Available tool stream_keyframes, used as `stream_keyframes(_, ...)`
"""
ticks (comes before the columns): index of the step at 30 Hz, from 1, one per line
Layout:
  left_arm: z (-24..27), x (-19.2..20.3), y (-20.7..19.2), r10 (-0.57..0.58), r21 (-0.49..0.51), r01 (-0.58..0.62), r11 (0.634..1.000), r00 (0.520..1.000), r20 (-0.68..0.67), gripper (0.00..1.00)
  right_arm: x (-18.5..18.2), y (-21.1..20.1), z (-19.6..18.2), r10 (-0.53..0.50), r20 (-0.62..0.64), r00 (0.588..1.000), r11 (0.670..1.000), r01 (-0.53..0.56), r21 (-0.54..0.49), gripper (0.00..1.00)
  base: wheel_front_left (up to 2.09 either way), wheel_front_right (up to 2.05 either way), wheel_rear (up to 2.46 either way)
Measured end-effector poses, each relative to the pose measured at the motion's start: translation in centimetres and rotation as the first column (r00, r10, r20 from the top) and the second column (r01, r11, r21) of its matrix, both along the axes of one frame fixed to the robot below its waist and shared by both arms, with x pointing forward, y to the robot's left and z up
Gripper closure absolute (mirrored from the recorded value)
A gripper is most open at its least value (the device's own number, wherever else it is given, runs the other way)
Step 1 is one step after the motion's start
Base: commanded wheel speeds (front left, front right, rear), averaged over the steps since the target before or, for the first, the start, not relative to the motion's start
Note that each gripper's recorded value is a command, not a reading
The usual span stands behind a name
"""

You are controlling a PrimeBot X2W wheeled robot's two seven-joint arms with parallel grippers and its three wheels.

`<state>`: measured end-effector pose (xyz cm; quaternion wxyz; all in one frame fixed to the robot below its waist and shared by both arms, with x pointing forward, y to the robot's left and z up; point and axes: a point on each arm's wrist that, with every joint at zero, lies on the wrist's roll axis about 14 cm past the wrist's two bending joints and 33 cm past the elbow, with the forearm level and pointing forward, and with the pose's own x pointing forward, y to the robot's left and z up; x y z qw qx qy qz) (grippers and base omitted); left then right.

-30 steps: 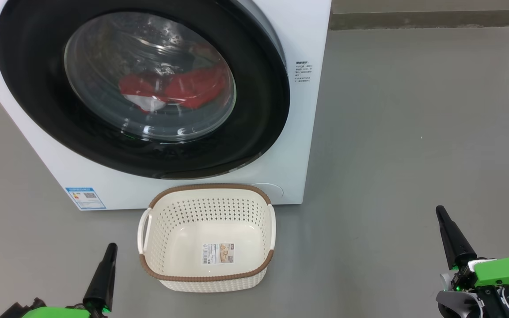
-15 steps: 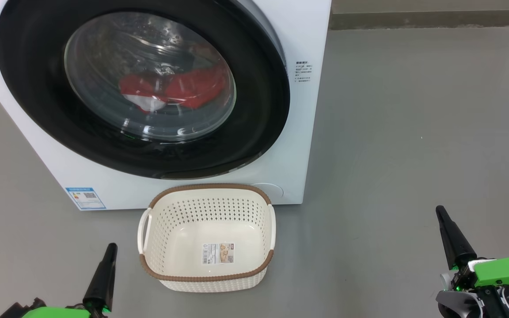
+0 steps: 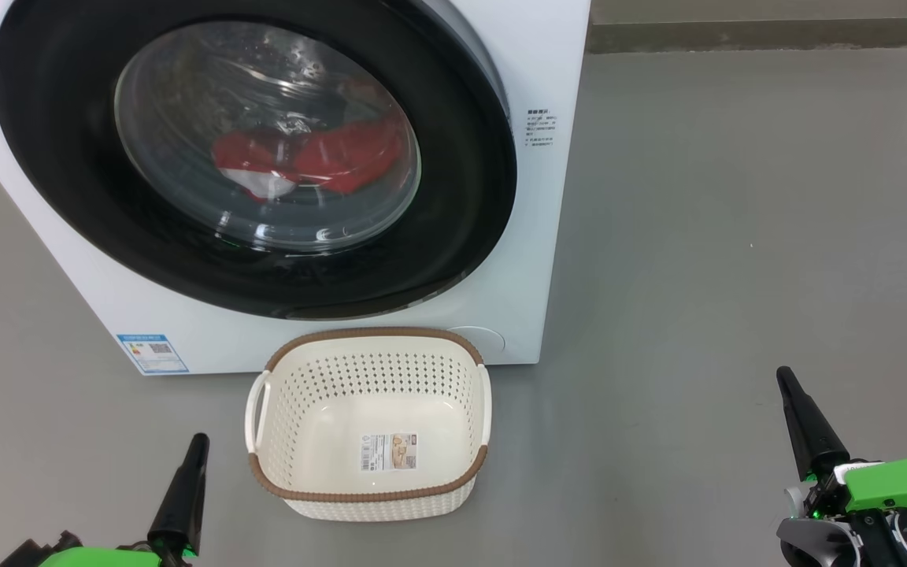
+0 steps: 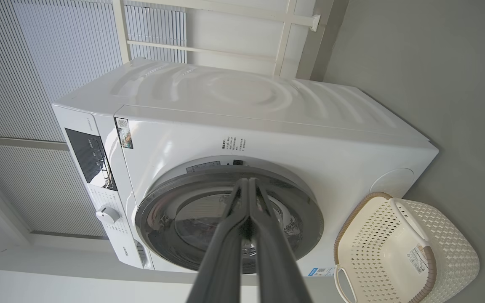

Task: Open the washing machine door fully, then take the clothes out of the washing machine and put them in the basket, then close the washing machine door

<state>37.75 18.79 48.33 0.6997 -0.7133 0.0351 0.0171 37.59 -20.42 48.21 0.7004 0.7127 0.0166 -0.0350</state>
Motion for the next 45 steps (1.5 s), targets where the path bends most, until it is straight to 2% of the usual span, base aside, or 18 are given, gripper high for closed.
stream_keyframes(18, 0.0, 0.0, 0.0, 0.0, 0.0, 0.0, 1.0, 1.0, 0.0, 1.0, 0.0, 0.0, 0.0, 0.0, 0.0, 1.0, 1.0, 0.0, 0.0, 1.0, 0.0, 0.0, 0.0)
stream_keyframes(19, -0.3, -0.1, -0.1, -0.001, -0.001, 0.001, 1.0, 1.0, -0.008, 0.0, -0.1, 0.1, -0.3, 0.001, -0.008, 1.0, 1.0, -0.001, 0.002, 0.0, 0.0, 0.0, 0.0)
stream_keyframes(25, -3.5, -1.7, -0.7, -0.003, -0.025, 0.001, 1.0, 0.994, -0.108, 0.0, -2.1, 1.0, -4.1, 0.009, -0.125, 0.992, 0.999, -0.005, 0.032, 0.0, 0.0, 0.0, 0.0)
stream_keyframes(32, -3.3, -1.7, -0.4, 0.013, -0.017, -0.014, 1.0, 0.995, -0.1, 0.0, -2.1, 1.3, -4.1, 0.008, -0.125, 0.992, 1.0, -0.006, 0.016, 0.0, 0.0, 0.0, 0.0)
stream_keyframes(45, -2.8, -1.5, 0.1, 0.024, 0.134, -0.013, 0.991, 0.996, -0.086, 0.0, -2.0, 1.8, -4.2, 0.023, -0.136, 0.99, 0.993, -0.039, -0.114, 0.0, 0.0, 0.0, 0.0)
